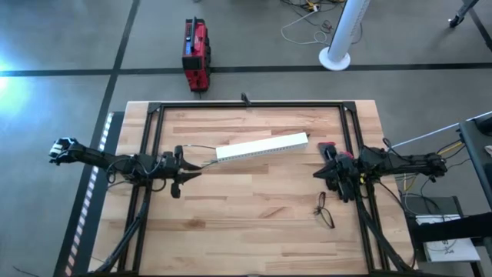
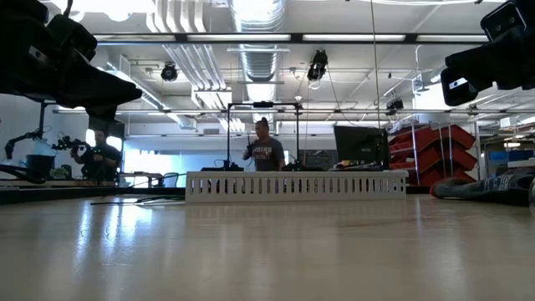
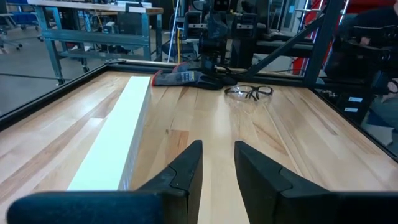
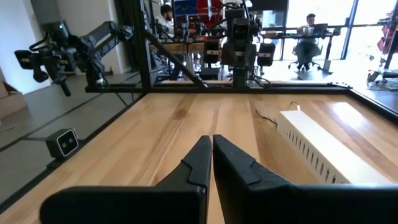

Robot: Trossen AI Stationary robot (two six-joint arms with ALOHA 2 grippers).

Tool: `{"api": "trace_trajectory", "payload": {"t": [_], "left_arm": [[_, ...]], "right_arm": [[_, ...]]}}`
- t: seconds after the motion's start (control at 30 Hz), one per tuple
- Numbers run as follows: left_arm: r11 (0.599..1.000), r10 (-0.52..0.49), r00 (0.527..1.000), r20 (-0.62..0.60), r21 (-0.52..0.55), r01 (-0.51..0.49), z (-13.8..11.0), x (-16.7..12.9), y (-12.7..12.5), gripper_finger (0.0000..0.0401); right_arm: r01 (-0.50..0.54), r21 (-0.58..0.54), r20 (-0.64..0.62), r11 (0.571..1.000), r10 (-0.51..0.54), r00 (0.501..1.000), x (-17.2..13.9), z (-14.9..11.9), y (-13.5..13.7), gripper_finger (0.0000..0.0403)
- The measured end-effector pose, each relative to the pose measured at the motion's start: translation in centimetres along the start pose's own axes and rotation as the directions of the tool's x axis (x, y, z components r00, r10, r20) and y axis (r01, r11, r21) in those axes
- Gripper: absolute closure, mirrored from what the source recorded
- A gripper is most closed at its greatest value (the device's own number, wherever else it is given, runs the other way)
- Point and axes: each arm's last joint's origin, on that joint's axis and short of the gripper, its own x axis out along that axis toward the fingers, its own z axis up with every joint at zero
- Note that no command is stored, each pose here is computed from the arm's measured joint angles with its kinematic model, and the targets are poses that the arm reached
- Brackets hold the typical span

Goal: Ziptie cables
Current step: Return to Home Position

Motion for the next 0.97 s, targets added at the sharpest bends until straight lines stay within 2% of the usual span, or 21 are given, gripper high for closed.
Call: {"api": "trace_trajectory", "payload": {"t": [0.3,0.73,0.97], "left_arm": [[1.000,0.000,1.000,-0.003,0.001,0.000,-0.03,0.02,0.00,0.0315],[1.000,0.000,1.000,-0.003,0.001,0.000,-0.03,0.02,0.00,0.0326],[1.000,0.000,1.000,-0.003,0.001,0.000,-0.03,0.02,0.00,0.0319]], "right_arm": [[-0.001,0.000,-0.002,1.000,0.001,1.000,0.08,-0.02,-0.01,0.0401],[-0.001,0.000,-0.002,1.000,0.001,1.000,0.08,-0.02,-0.01,0.0400],[-0.001,-0.001,-0.002,1.000,0.001,1.000,0.08,-0.02,-0.01,0.0400]]}}
